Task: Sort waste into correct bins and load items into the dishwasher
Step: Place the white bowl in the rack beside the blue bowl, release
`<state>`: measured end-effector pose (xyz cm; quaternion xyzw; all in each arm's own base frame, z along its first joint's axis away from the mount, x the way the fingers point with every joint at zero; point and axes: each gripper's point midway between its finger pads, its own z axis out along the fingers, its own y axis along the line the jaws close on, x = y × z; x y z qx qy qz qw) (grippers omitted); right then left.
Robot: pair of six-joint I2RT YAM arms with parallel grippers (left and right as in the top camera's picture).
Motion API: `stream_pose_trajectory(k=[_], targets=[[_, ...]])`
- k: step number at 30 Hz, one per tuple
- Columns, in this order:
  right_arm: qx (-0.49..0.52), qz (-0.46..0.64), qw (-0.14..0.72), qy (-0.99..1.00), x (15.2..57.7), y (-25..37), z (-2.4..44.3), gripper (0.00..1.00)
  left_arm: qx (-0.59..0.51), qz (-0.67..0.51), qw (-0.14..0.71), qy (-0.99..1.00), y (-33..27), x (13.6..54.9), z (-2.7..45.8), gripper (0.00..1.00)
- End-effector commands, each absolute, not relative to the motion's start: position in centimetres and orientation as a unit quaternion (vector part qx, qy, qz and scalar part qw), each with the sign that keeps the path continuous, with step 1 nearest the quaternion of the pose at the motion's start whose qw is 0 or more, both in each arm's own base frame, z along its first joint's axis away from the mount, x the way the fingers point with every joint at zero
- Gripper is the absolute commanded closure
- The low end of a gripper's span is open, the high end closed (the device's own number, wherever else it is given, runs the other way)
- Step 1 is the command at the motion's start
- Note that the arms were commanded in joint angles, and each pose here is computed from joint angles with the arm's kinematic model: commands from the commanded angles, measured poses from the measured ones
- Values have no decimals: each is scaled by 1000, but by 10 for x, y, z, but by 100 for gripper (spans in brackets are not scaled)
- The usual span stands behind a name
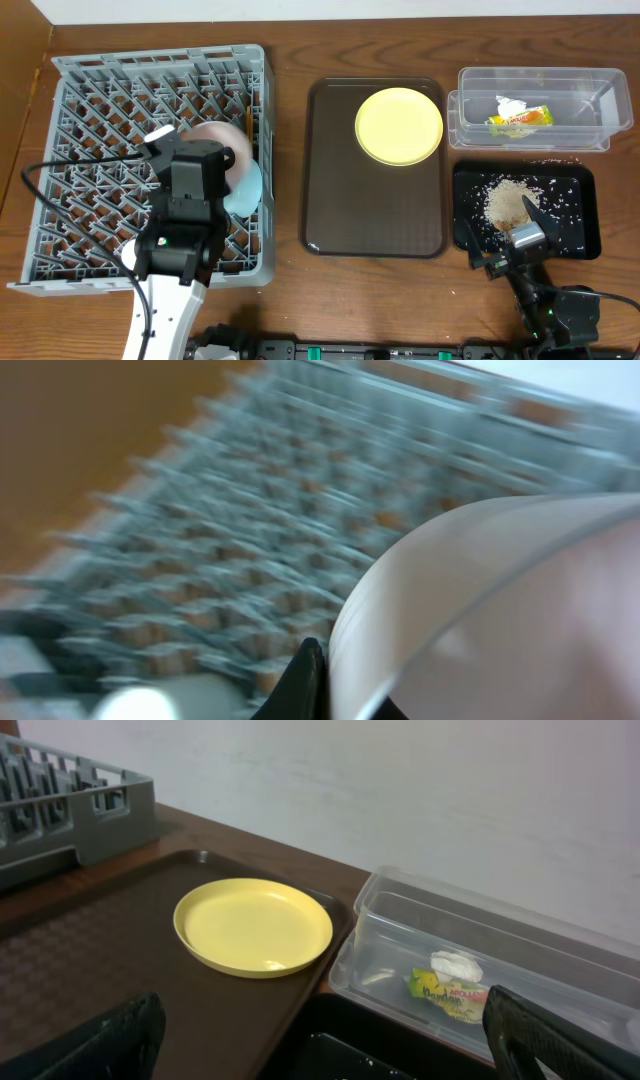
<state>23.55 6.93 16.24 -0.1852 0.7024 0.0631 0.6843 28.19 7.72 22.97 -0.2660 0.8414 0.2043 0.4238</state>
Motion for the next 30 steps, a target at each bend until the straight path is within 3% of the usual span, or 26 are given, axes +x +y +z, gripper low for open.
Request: stream_pose_trajectory(k=[1,10,30], targets=[[-185,56,686,702,236,67,162,1,-284,400,407,771,124,259,257,93],[-185,56,686,702,236,67,162,1,-197,564,308,740,137,285,245,93],[-185,56,686,702,236,67,162,1,-93,590,200,777,130,304,180,93]])
